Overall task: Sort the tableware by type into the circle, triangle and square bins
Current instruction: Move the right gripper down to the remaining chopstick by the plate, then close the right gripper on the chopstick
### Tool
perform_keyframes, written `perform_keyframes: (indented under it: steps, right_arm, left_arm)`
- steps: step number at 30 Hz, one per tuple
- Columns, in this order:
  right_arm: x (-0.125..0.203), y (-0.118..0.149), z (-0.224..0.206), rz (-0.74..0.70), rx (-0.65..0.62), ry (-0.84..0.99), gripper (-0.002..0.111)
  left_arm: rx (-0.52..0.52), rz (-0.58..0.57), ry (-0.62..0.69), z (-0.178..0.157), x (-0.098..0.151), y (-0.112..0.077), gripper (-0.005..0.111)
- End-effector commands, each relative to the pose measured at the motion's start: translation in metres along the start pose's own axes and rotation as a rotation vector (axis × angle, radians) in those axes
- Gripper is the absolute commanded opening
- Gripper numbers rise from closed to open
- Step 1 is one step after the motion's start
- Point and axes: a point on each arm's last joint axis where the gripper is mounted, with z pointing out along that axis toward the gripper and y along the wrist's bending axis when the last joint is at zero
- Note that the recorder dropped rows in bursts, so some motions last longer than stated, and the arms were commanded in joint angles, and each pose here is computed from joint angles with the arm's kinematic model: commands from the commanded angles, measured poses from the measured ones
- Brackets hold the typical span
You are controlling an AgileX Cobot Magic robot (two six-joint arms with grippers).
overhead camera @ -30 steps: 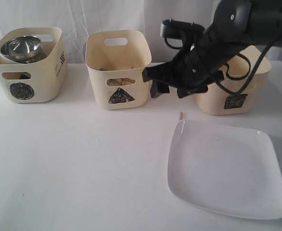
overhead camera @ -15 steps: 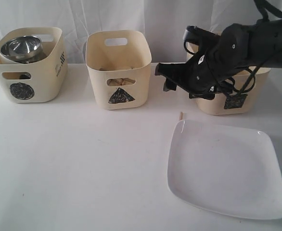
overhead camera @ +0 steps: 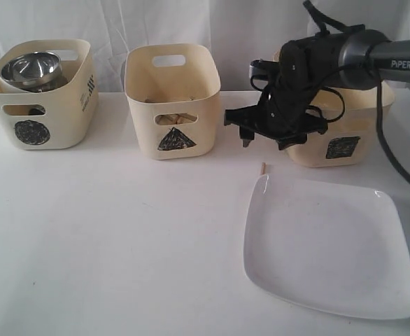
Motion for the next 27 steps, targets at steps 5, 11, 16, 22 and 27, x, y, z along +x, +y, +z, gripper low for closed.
perform_keyframes:
  steps: [5,11,16,22,27]
  right_arm:
    - [0.004,-0.009,0.017,0.125,0.096,0.043,0.063]
    - [0.019,-0.001,0.044,0.124,0.091,0.103,0.06]
    - [0.021,0.007,0.051,0.113,0.076,0.099,0.06]
    - [0.019,0.013,0.055,0.103,0.069,0.09,0.06]
    - [0.023,0.012,0.061,0.1,0.082,0.114,0.058]
  left_arm:
    - [-0.003,0.002,-0.009,0.0,0.0,0.0,0.0]
    - [-0.003,0.002,-0.009,0.0,0.0,0.0,0.0]
    - [-0.003,0.002,-0.009,0.0,0.0,0.0,0.0]
    - [-0.003,0.002,-0.009,0.0,0.0,0.0,0.0]
    - [-0.003,0.002,-0.009,0.0,0.0,0.0,0.0]
